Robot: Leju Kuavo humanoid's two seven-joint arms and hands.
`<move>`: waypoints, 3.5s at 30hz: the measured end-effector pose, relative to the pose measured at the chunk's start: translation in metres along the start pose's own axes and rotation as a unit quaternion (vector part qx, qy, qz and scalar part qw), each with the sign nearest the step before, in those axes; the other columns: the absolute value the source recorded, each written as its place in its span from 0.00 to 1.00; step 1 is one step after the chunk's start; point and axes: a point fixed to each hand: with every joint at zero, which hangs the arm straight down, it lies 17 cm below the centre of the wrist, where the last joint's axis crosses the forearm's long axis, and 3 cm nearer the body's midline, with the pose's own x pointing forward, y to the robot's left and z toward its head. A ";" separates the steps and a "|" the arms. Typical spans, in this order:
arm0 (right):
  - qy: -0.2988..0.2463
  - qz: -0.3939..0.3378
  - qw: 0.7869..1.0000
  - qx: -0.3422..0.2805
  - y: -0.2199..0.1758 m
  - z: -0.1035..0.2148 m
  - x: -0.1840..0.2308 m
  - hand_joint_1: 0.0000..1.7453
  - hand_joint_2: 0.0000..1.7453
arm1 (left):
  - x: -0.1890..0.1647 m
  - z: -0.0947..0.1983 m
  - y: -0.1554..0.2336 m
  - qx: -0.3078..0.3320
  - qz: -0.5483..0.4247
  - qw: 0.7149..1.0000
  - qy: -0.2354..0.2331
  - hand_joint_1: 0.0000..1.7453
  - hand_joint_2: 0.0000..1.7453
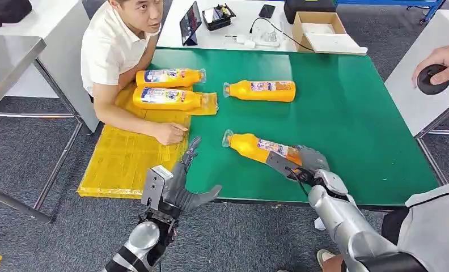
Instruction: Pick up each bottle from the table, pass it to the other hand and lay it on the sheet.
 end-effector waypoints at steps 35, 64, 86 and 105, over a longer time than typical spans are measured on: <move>-0.335 -0.333 0.881 -0.025 0.047 0.087 0.246 1.00 1.00 | 0.005 0.022 -0.006 -0.002 0.188 0.982 0.014 0.00 1.00; -0.387 -0.307 0.869 0.017 0.072 0.111 0.284 1.00 1.00 | 0.004 0.002 -0.003 0.013 0.250 0.967 0.036 1.00 1.00; -0.417 -0.337 0.840 -0.078 0.057 0.141 0.294 0.00 1.00 | -0.008 0.009 0.024 0.051 0.199 0.978 0.029 1.00 1.00; -0.369 -0.365 0.731 -0.443 -0.102 0.231 0.238 0.00 1.00 | 0.043 0.010 0.107 0.192 -0.177 0.961 -0.090 1.00 1.00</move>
